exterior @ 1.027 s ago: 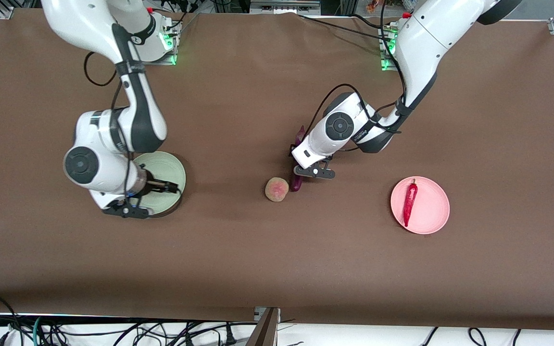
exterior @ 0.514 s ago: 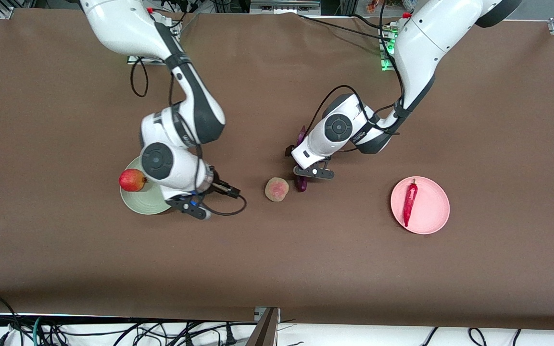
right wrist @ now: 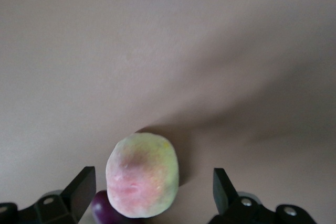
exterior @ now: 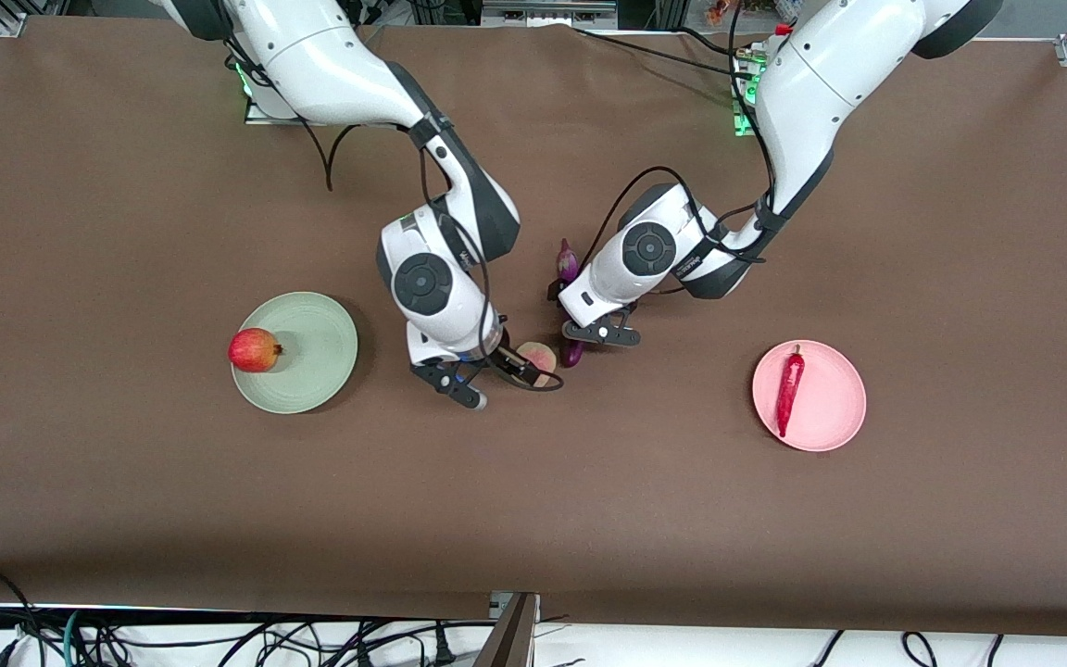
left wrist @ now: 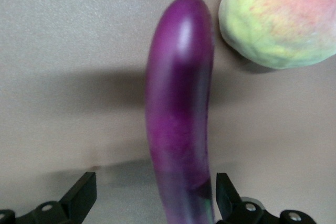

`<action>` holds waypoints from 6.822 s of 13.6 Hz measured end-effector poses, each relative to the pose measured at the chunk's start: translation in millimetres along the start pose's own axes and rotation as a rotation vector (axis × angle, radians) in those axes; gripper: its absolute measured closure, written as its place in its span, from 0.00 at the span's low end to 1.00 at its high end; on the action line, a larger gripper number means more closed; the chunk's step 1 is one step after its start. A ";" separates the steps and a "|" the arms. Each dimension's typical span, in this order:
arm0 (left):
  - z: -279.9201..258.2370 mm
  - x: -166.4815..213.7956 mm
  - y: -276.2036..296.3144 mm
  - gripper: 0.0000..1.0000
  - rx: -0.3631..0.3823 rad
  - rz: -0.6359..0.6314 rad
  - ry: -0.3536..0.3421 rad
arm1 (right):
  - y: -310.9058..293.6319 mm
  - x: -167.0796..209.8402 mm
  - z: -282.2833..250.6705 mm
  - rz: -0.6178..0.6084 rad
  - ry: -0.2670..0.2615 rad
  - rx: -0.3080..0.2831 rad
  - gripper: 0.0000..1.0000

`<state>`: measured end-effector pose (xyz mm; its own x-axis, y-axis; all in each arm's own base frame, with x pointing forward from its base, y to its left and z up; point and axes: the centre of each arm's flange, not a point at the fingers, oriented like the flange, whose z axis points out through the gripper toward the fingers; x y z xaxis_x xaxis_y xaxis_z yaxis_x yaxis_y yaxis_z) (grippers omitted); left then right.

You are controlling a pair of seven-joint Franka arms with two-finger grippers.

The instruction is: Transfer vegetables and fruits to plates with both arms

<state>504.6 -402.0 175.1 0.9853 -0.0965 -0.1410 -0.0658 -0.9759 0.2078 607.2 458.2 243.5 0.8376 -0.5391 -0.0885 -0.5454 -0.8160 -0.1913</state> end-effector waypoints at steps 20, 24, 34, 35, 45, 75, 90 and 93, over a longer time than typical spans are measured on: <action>-106.4 64.3 -128.1 0.68 0.103 0.198 0.006 | -5.9 -11.6 32.4 0.015 0.043 0.024 0.26; -143.8 84.8 -194.0 0.69 0.121 0.237 -0.011 | 17.6 50.8 -32.4 -0.081 -0.027 -0.064 0.26; -160.0 106.7 -361.2 0.84 0.209 0.384 -0.072 | 190.3 188.1 -89.3 -0.527 -0.180 -0.245 0.26; -154.9 106.7 -362.6 0.81 0.202 0.382 -0.079 | 207.7 193.7 -86.8 -0.547 -0.184 -0.249 0.26; -151.8 111.0 -363.5 0.00 0.189 0.379 -0.077 | 272.3 224.2 -87.6 -0.510 -0.115 -0.171 0.00; -478.6 -60.7 -339.3 0.00 0.222 -0.051 0.134 | 298.3 183.6 -411.5 -0.601 -0.064 -0.157 0.00; -495.9 -67.0 -298.1 0.00 0.213 0.004 0.176 | 297.9 186.1 -451.8 -0.608 0.020 -0.204 0.00; -495.0 -66.4 -298.3 0.00 0.213 0.004 0.174 | 298.6 186.6 -452.0 -0.605 0.020 -0.204 0.00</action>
<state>536.8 -7.7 601.6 0.9960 -0.0831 0.0314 -0.0830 -0.9965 -0.0025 586.6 19.7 611.7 0.9996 0.0274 -0.0046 0.0274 -0.9996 -0.0114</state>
